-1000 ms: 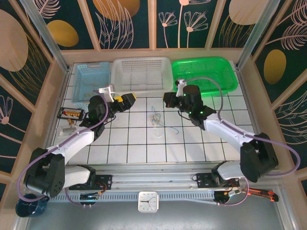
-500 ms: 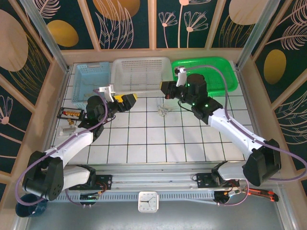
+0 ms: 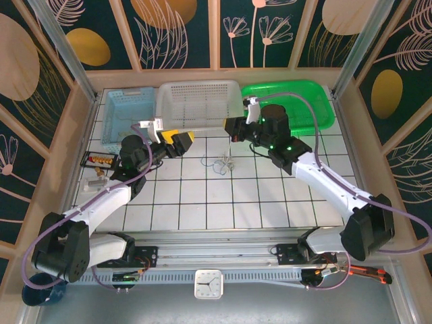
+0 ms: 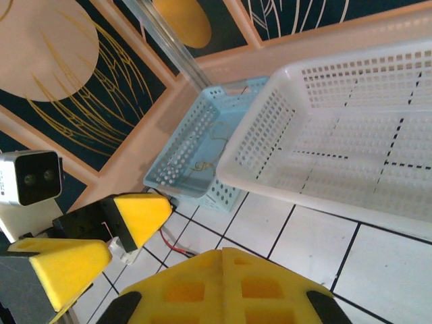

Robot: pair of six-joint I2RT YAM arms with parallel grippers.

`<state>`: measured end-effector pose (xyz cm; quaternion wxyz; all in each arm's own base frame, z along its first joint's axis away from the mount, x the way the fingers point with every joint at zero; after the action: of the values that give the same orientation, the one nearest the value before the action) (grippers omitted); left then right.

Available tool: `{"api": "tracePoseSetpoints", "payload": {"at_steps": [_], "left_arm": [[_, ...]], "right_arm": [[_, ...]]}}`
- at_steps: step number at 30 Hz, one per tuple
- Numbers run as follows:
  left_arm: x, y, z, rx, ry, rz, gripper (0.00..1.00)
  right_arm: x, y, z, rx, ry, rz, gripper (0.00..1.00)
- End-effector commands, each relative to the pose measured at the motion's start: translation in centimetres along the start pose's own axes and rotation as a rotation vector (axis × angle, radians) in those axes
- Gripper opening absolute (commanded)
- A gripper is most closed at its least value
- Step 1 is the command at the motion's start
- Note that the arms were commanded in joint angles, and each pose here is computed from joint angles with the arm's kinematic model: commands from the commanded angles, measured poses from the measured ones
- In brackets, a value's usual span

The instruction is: Untangle the cables

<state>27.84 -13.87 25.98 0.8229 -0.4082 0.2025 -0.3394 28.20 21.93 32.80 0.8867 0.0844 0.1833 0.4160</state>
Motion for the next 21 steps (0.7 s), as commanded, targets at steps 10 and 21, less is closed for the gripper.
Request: {"api": "tracePoseSetpoints", "payload": {"at_steps": [10,21], "left_arm": [[2.2,-0.8,-0.7,0.118,0.109,-0.074,0.98],[3.1,2.9,-4.2,-0.023,0.168,0.118,0.85]], "right_arm": [[0.6,-0.4,-1.8,-0.018,0.052,0.005,0.0],[1.0,-1.5,-4.3,0.007,0.089,-0.04,0.0]]}}
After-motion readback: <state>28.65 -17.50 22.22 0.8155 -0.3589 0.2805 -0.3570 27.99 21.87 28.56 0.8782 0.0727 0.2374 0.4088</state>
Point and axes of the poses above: each hand's point on the last joint's axis, 136 mm out from that joint toward the fingers, its own x axis out along the fingers, its own y axis along the line the jaws close on, z = x × y, the point moved 9 cm from there along -x, back along the fingers, and after that the axes turned 15 degrees about -x, right-handed, at the moved point
